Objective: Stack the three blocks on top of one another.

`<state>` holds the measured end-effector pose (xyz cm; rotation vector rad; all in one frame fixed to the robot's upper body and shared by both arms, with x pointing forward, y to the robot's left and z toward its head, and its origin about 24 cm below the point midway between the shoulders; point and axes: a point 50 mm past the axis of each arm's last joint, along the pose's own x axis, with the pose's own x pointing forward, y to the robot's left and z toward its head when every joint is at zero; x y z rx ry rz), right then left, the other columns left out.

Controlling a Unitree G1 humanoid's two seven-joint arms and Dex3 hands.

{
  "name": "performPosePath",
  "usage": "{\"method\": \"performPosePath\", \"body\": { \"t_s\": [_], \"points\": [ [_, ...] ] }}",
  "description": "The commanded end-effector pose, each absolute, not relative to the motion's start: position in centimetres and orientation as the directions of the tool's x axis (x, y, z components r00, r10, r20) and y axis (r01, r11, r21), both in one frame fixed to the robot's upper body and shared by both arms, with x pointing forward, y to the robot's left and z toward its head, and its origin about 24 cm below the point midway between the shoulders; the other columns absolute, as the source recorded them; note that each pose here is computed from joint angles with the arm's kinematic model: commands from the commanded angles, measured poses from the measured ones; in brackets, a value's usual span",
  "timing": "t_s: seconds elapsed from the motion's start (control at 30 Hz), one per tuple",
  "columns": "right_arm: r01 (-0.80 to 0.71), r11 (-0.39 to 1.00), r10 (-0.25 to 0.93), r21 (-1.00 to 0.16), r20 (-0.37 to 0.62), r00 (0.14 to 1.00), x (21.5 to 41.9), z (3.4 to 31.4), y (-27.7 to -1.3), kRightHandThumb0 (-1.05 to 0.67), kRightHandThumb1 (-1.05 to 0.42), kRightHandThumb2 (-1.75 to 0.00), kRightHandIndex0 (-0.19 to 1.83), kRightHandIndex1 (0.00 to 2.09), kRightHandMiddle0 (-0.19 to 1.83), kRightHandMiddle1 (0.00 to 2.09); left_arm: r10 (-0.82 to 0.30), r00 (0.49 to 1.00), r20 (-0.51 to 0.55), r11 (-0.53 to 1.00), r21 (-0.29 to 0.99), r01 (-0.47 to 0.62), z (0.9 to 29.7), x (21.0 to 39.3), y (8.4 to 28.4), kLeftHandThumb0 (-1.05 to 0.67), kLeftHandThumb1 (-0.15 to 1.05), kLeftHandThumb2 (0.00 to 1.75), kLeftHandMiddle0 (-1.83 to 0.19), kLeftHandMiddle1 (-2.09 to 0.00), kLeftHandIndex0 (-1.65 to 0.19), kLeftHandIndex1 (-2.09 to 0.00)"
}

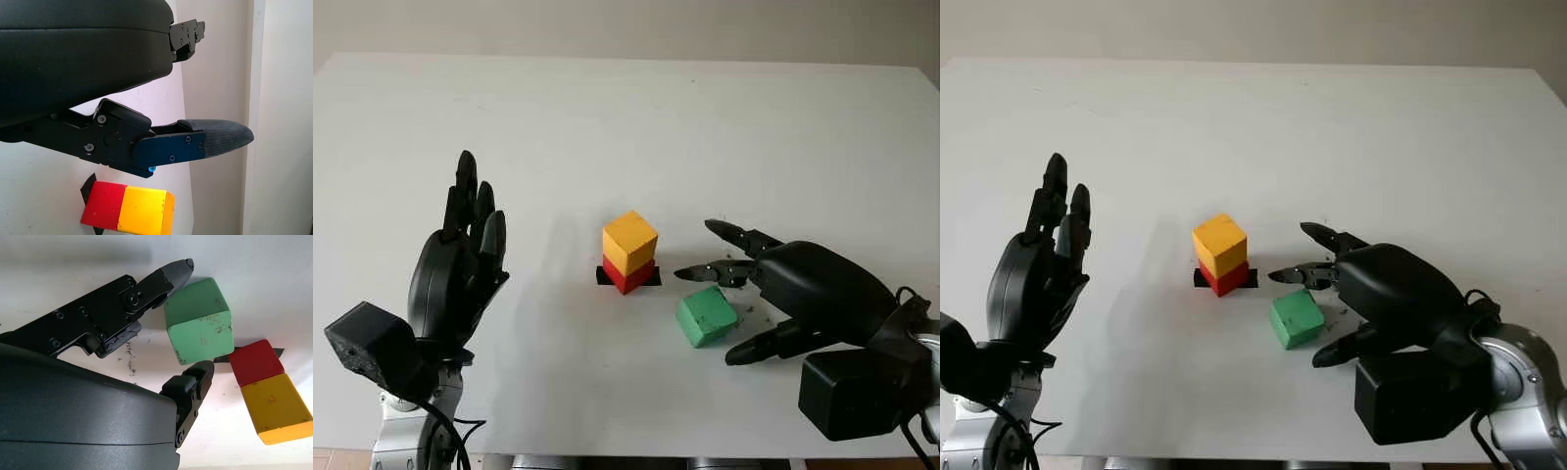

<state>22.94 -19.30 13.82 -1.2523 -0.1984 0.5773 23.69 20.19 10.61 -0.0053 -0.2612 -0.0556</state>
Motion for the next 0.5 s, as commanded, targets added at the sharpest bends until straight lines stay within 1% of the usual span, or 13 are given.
{"method": "performPosePath", "body": {
  "t_s": [0.0, 0.13, 0.37, 0.4, 0.43, 0.47],
  "points": [
    [-0.292, 0.209, 0.512, -0.933, -0.15, 0.846, 22.94, 13.56, -19.24, -0.47, -0.79, -0.06, 0.12, 0.09, 0.71, 0.16, -0.057, 0.96, 0.274, 0.998, 0.013, 0.056, 10.77, 23.43, 20.24, -0.81, 1.05, 0.53, 0.19, -0.01, 0.19, 0.0],
    [-0.278, 0.23, 0.51, -0.932, -0.128, 0.851, 23.05, 13.38, -19.29, -0.43, -0.8, -0.06, 0.14, 0.09, 0.77, 0.19, -0.049, 0.963, 0.266, 0.999, 0.006, 0.049, 10.66, 23.43, 20.27, -0.81, 1.05, 0.53, 0.19, -0.01, 0.19, 0.0],
    [-0.25, 0.279, 0.51, -0.927, -0.078, 0.857, 23.15, 13.11, -19.39, -0.41, -0.82, -0.06, 0.19, 0.09, 0.87, 0.27, -0.054, 0.964, 0.262, 0.998, 0.03, 0.048, 10.65, 23.41, 20.29, -0.81, 1.05, 0.54, 0.19, -0.02, 0.19, -0.01],
    [-0.247, 0.287, 0.508, -0.926, -0.071, 0.858, 23.16, 13.06, -19.42, -0.4, -0.83, -0.06, 0.21, 0.09, 0.89, 0.3, -0.056, 0.963, 0.262, 0.998, 0.032, 0.049, 10.65, 23.41, 20.29, -0.81, 1.05, 0.53, 0.19, -0.01, 0.19, 0.0],
    [-0.243, 0.294, 0.507, -0.924, -0.065, 0.859, 23.17, 13.02, -19.44, -0.38, -0.84, -0.06, 0.22, 0.08, 0.86, 0.4, -0.057, 0.963, 0.263, 0.998, 0.034, 0.049, 10.65, 23.41, 20.29, -0.81, 1.05, 0.53, 0.19, -0.01, 0.19, 0.0],
    [-0.24, 0.3, 0.508, -0.923, -0.058, 0.86, 23.17, 12.99, -19.45, -0.37, -0.85, -0.06, 0.23, 0.07, 0.79, 0.56, -0.059, 0.963, 0.264, 0.998, 0.036, 0.051, 10.64, 23.4, 20.29, -0.81, 1.05, 0.53, 0.19, 0.0, 0.19, 0.0]
  ]
}}
